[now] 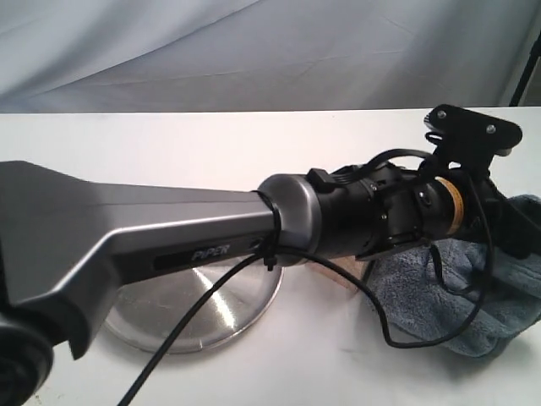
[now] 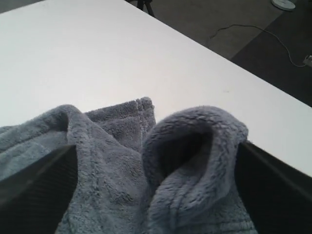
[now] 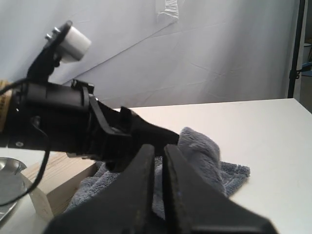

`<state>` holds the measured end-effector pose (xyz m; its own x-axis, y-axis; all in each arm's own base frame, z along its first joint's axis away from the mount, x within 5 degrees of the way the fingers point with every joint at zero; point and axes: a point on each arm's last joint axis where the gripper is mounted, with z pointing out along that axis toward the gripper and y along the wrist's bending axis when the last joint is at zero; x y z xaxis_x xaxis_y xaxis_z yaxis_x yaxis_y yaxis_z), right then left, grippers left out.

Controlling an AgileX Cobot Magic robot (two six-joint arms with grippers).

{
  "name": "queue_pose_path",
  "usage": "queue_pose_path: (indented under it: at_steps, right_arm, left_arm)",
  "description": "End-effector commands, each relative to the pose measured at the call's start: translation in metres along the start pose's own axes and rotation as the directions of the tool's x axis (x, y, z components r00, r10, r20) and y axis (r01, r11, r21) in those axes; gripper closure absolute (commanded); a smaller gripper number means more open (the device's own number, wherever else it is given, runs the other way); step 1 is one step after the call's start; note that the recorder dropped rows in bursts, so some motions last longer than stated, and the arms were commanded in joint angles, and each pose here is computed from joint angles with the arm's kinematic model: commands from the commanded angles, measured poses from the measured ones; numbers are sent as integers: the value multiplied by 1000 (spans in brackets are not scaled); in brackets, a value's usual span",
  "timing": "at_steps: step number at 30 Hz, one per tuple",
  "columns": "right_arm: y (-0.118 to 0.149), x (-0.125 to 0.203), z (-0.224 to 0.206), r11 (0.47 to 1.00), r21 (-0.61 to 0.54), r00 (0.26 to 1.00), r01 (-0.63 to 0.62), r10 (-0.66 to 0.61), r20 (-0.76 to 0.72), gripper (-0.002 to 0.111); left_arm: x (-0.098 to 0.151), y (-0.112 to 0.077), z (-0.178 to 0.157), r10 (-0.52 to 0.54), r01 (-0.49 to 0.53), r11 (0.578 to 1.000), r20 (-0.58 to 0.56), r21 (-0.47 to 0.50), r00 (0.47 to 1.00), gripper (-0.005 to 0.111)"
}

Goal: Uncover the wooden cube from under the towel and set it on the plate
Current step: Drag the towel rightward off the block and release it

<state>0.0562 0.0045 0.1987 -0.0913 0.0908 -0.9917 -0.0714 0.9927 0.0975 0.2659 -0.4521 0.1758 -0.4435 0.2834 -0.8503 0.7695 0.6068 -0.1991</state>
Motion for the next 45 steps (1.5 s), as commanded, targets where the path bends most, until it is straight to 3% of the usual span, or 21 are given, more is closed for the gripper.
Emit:
queue_pose_path:
  at_steps: [1, 10, 16, 21, 23, 26, 32, 35, 40, 43, 45]
  right_arm:
    - [0, 0, 0, 1000, 0, 1000, -3, 3, 9, 101]
    - [0, 0, 0, 1000, 0, 1000, -3, 3, 9, 101]
    - [0, 0, 0, 1000, 0, 1000, -3, 3, 9, 101]
    - [0, 0, 0, 1000, 0, 1000, -3, 3, 9, 101]
    - [0, 0, 0, 1000, 0, 1000, -3, 3, 9, 101]
    - [0, 0, 0, 1000, 0, 1000, -3, 3, 9, 101]
    - [0, 0, 0, 1000, 0, 1000, -3, 3, 9, 101]
    - [0, 0, 0, 1000, 0, 1000, -3, 3, 9, 101]
    - [0, 0, 0, 1000, 0, 1000, -3, 3, 9, 101]
    - [0, 0, 0, 1000, 0, 1000, -3, 3, 9, 101]
    - [0, 0, 0, 1000, 0, 1000, -3, 3, 9, 101]
  left_arm:
    - [-21, -2, -19, 9, -9, 999, 7, -37, 1000, 22]
    - [-42, 1, -48, 55, -59, 990, -34, -128, 998, 22]
    - [-33, 11, -53, 45, -83, 968, -163, -235, 986, 28]
    - [-24, 13, -51, -4, -54, 964, -218, -259, 976, 52]
    - [-21, 12, -52, 13, -79, 967, -261, -244, 965, 66]
    - [-12, 9, -54, 48, -123, 974, -361, -190, 931, 77]
    - [-1, -3, -57, 45, -82, 995, -475, -57, 879, 60]
    - [1, -3, -55, 64, -96, 995, -482, -42, 874, 49]
    - [30, 7, -31, 101, -156, 986, -535, -58, 839, 40]
    - [34, 7, -23, 101, -149, 987, -510, -53, 854, 40]
    - [30, 6, -21, 102, -139, 989, -464, -46, 880, 52]
